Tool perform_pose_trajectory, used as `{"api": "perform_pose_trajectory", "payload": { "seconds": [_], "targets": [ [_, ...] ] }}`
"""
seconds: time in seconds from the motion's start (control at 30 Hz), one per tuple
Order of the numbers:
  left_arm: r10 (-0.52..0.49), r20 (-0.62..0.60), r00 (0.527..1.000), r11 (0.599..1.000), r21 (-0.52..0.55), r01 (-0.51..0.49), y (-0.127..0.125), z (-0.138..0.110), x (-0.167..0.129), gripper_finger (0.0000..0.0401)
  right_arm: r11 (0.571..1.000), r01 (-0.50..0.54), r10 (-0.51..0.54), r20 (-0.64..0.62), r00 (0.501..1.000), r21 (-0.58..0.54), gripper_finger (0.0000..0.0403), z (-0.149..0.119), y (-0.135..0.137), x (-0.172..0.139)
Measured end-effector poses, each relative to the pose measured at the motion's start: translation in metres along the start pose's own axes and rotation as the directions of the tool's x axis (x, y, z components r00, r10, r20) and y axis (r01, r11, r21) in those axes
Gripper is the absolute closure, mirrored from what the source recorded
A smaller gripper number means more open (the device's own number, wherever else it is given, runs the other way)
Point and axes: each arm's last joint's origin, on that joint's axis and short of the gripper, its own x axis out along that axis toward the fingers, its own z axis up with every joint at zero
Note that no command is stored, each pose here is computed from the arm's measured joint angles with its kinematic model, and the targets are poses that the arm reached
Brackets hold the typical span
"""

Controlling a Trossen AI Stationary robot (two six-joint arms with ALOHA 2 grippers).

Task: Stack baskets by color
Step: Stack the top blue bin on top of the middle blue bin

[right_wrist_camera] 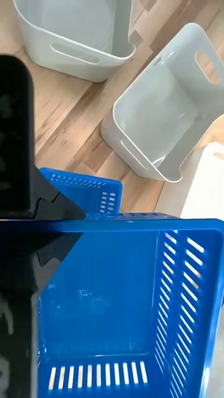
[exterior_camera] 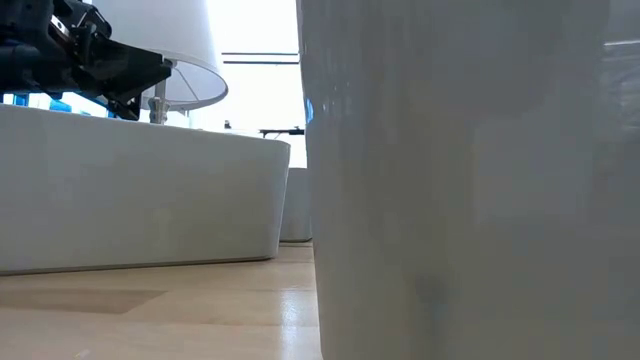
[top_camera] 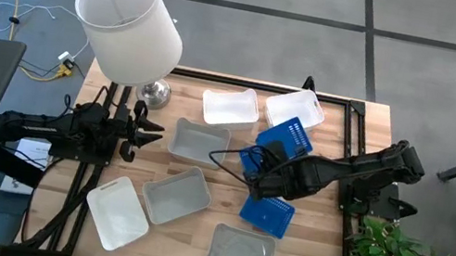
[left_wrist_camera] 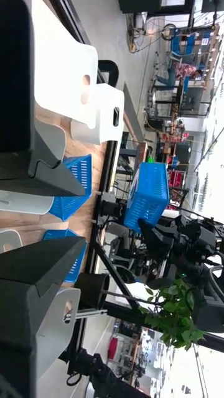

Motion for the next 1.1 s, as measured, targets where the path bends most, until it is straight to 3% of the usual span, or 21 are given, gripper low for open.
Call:
{"api": "perform_pose_trajectory", "payload": {
  "seconds": [0.23, 0.5, 0.8, 1.1],
  "targets": [
    [0.0, 0.0, 1.0, 1.0, 0.0, 0.0, 0.0, 0.0, 0.0, 0.03, 1.0, 0.009, -0.009, -0.006, 1.0, 0.012, 0.0403, 0.0, 0.004, 0.006],
    [0.0, 0.0, 1.0, 1.0, 0.0, 0.0, 0.0, 0.0, 0.0, 0.03, 0.992, 0.106, -0.112, -0.098, 0.989, -0.068, 0.0403, -0.018, 0.027, 0.05],
    [0.0, 0.0, 1.0, 1.0, 0.0, 0.0, 0.0, 0.0, 0.0, 0.03, 0.979, 0.194, -0.201, -0.133, 0.97, -0.064, 0.0403, -0.038, 0.043, 0.082],
    [0.0, 0.0, 1.0, 1.0, 0.0, 0.0, 0.0, 0.0, 0.0, 0.03, 0.983, 0.176, -0.181, -0.115, 0.977, -0.048, 0.0403, -0.042, 0.051, 0.091]
  ]
}}
